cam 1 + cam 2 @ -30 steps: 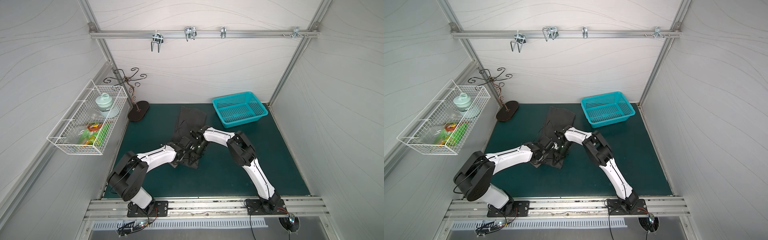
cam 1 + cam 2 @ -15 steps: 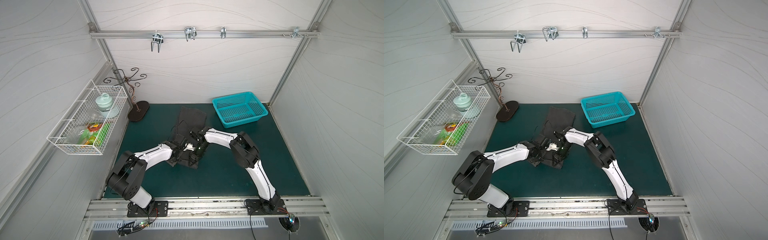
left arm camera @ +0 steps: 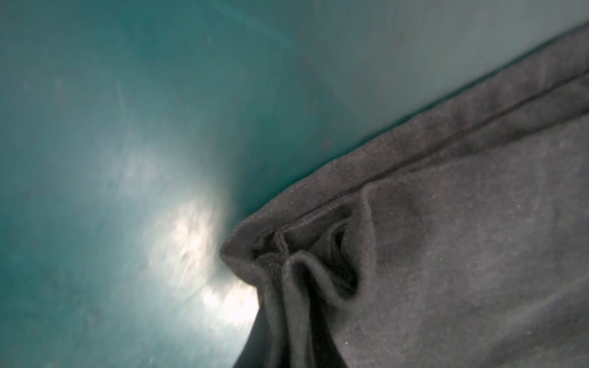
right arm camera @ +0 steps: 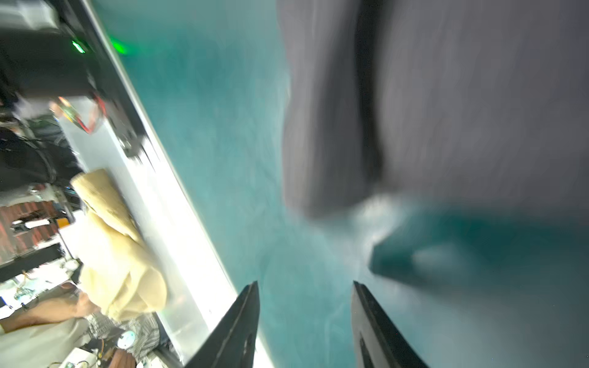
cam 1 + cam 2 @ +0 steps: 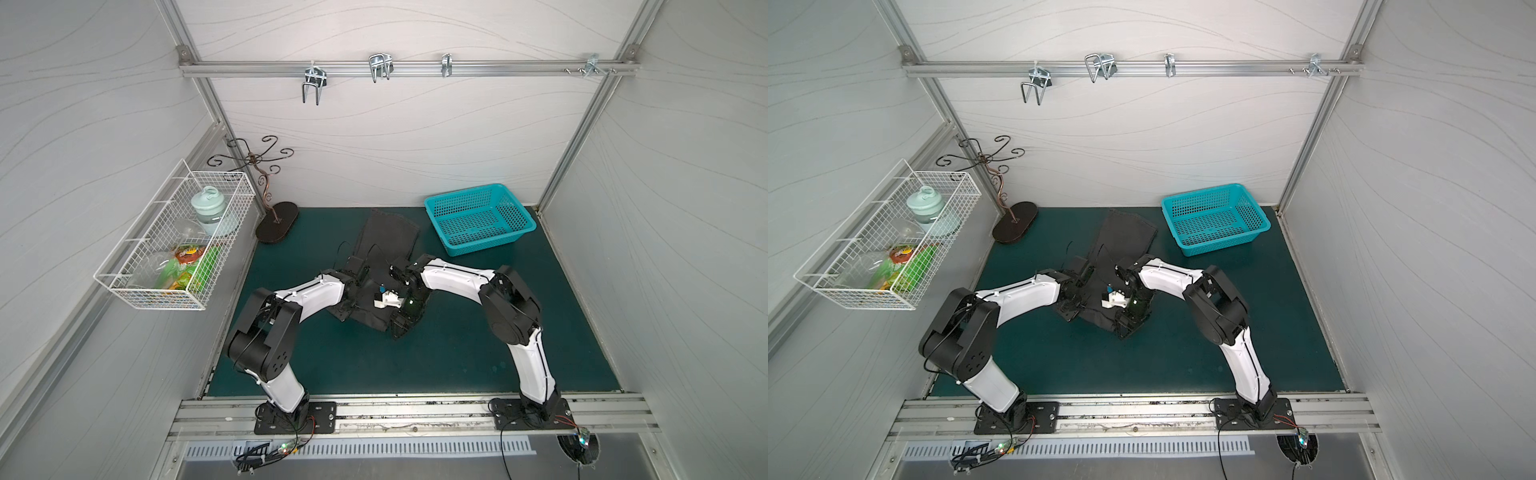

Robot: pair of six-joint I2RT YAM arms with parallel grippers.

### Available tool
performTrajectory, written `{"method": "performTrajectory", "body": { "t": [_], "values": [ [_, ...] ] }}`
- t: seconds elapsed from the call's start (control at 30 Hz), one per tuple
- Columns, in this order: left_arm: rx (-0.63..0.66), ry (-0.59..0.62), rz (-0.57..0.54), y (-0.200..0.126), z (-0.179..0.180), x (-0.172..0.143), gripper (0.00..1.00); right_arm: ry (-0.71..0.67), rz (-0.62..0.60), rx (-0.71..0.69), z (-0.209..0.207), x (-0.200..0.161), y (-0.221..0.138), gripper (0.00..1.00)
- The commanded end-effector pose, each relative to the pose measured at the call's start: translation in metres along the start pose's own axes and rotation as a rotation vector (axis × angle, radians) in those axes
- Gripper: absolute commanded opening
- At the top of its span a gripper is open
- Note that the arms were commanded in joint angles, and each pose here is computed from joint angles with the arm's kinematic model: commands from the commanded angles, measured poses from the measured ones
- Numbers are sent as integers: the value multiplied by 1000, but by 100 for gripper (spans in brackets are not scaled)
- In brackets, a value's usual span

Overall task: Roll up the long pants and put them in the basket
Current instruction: Roll the long pant at the center of the board.

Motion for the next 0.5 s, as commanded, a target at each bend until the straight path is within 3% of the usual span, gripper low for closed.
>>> {"method": "performTrajectory", "body": {
  "t": [0.0,0.2,0.47],
  "values": [
    [60,6,-24,24,7,5,0,16,-28,-90,10,-6,-16,50],
    [68,12,53,38,0,0,0,-61,-126,-232,25,1,-24,52],
    [101,92,289,70,-25,-21,0,-218,-137,-511,52,14,-11,55]
  ]
}}
Point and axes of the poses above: each gripper's point midway between its finger pads, its own y axis out along the fingers, its own z axis along the line the jaws close on, x = y × z, the point moved 8 cm from there along -y, back along the fingers, and after that the axes turned 10 degrees about -y, right-handed, at the moved point
